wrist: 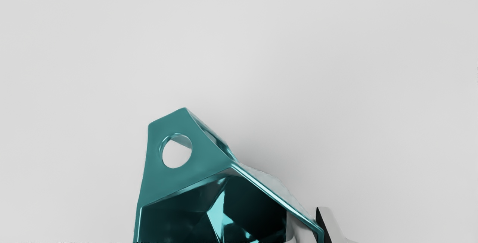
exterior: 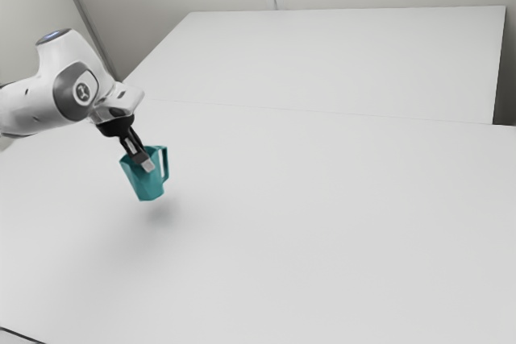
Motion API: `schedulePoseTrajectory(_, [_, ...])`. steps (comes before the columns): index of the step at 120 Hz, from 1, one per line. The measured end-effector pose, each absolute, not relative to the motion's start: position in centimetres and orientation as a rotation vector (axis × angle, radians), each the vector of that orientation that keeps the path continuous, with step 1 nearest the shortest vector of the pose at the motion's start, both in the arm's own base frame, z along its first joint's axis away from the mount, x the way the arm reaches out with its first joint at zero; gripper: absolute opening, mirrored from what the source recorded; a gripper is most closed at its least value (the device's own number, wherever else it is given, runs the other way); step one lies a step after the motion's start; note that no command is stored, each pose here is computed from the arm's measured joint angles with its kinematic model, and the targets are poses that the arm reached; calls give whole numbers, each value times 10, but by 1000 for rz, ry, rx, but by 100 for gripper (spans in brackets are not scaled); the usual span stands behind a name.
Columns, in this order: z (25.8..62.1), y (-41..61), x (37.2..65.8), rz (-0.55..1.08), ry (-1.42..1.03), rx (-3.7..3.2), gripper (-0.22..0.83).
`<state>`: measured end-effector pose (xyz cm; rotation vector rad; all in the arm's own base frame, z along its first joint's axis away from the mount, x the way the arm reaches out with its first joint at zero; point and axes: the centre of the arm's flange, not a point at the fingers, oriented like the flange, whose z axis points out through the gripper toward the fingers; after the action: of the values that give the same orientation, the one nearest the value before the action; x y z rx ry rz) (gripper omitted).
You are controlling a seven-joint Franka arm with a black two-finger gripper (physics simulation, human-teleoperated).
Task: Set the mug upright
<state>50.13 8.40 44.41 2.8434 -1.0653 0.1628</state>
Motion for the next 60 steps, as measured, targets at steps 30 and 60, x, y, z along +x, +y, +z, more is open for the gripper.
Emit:
schedulePoseTrajectory(30, [439,29,491,105,-918,2968,-17])
schedulePoseTrajectory(60, [425,-9,487,117,-747,3066,-17])
